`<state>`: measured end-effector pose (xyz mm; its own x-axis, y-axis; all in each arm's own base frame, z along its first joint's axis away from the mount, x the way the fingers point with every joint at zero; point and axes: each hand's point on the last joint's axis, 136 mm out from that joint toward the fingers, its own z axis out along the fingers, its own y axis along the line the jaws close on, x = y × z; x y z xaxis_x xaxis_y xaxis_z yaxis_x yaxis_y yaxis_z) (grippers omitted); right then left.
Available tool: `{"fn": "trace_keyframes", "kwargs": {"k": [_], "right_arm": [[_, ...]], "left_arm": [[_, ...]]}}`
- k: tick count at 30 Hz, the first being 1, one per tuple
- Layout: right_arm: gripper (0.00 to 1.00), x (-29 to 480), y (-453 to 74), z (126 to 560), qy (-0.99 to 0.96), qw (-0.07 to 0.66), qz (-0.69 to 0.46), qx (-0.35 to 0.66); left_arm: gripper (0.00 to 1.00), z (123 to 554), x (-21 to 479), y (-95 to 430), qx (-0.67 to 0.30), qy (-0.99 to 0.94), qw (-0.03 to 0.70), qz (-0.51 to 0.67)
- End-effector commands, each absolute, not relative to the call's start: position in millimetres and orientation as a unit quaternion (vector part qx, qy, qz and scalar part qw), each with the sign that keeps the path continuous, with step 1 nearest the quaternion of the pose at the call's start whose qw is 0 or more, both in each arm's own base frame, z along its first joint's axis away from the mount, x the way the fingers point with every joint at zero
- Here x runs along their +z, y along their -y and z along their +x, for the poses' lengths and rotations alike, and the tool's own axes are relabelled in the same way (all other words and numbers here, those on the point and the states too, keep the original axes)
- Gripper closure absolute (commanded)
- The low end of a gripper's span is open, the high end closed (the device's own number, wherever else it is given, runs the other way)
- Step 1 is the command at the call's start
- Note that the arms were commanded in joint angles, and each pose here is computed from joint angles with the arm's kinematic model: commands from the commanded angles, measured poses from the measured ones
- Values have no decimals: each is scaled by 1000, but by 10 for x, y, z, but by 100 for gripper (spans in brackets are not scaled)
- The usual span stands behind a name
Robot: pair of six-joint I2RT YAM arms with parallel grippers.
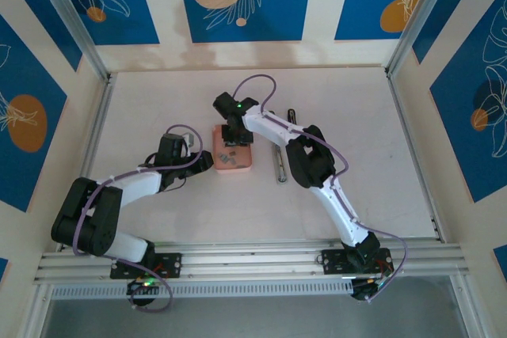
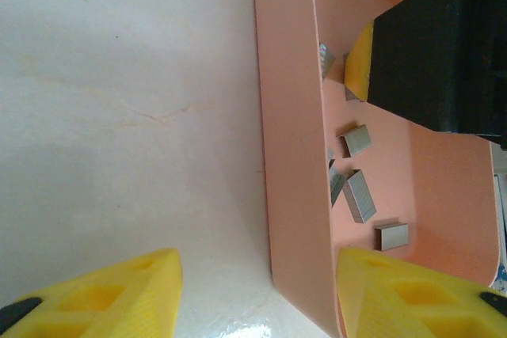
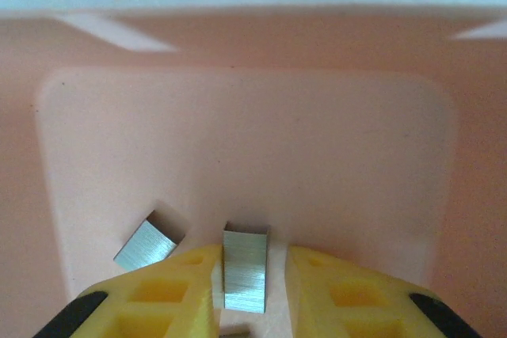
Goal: Load the staples into the stapler
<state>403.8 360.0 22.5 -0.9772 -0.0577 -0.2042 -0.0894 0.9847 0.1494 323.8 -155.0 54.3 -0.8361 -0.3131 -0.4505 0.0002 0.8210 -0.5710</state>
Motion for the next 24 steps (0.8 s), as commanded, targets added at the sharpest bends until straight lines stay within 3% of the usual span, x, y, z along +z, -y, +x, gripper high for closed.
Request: {"fn": "trace_keyframes", "kwargs": {"k": [1, 11, 19, 24], "right_arm": [[73, -27, -3556, 4030, -994, 86, -48, 55], [82, 64, -3638, 4052, -991, 104, -67, 52], [83, 796, -3684, 4136, -976, 188, -80, 80], [83, 1232, -3496, 3927, -966, 229, -71, 102]], "left_arm": [[46, 3298, 594, 1543, -291, -912, 278, -83], [46, 3299, 644, 1540, -285, -914, 281, -73], [45, 3320, 887, 1512, -275, -909, 312, -43], [45, 3312, 1102, 1559, -277, -896, 346, -8]]}}
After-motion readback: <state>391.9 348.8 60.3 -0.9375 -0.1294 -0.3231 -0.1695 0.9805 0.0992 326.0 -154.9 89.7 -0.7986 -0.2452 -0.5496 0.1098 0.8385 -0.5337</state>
